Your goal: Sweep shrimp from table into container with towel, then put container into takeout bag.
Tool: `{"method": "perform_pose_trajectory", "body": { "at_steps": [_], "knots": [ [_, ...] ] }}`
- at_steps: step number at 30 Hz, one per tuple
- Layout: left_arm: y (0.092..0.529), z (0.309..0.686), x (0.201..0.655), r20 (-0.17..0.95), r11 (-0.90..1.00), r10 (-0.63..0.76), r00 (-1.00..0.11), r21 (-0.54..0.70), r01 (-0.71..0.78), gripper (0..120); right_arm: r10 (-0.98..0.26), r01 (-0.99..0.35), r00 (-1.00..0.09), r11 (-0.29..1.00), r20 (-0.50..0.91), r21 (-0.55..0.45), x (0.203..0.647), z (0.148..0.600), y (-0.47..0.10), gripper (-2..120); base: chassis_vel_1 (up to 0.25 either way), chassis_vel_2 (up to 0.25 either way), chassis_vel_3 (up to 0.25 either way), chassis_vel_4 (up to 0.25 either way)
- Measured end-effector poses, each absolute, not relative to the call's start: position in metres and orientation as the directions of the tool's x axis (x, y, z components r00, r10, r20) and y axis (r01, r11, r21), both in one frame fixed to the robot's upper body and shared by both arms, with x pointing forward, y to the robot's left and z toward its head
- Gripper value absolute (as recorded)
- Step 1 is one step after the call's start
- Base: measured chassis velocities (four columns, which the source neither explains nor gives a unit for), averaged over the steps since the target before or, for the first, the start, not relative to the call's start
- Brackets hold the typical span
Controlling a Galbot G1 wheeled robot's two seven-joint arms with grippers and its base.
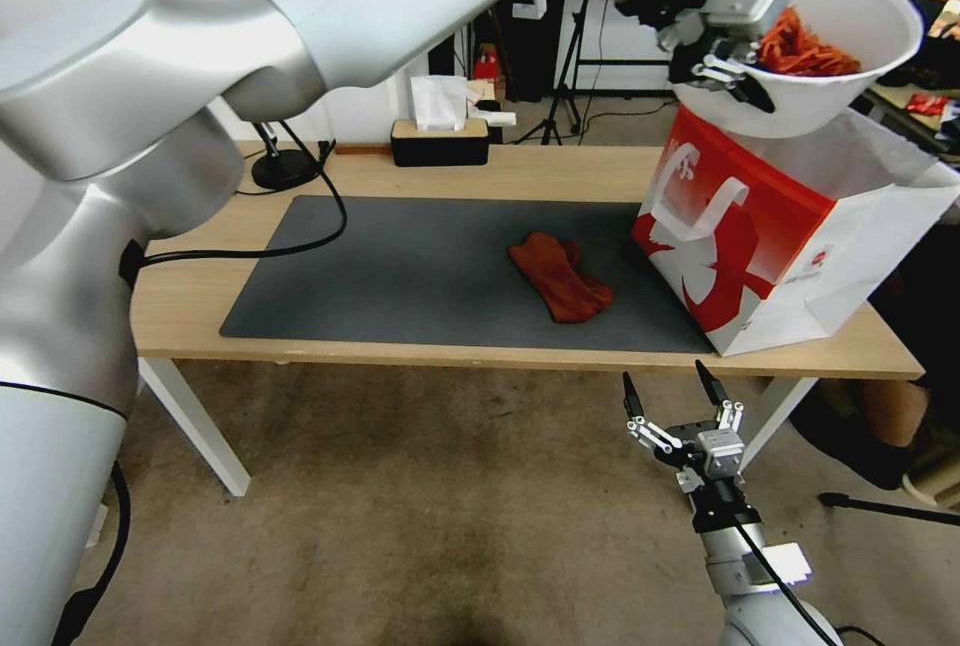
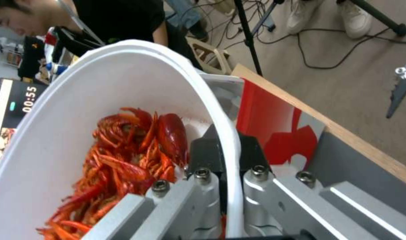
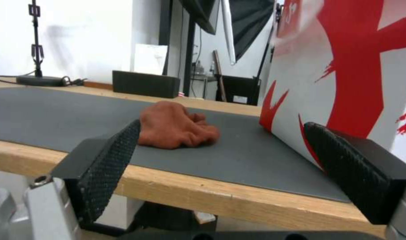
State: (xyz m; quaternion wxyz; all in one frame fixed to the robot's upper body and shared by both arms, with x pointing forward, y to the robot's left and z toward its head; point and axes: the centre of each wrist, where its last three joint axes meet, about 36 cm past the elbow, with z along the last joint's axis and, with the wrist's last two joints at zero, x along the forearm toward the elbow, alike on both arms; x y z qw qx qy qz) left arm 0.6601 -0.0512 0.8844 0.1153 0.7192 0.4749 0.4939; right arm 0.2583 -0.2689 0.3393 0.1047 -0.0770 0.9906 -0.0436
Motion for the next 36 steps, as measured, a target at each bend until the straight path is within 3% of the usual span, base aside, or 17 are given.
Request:
{"method": "perform_pose_trajectory", "body": {
  "at_steps": [11,36],
  "knots": [
    [-0.085,0.880,0.652,0.607,-0.532,0.791,0.072,0.625,0.571,0,-0.166,-0.150,-0.963,0.985,-0.214,-0.086,0.259,0.343,-0.261,93,0.000,0.000,0.000,0.000],
    [-0.094,0.838,0.654,0.671,-0.579,0.736,0.091,0.552,0.600,0,-0.169,-0.156,-0.959,0.985,-0.228,-0.072,0.259,0.345,-0.252,90,0.000,0.000,0.000,0.000]
  ]
}}
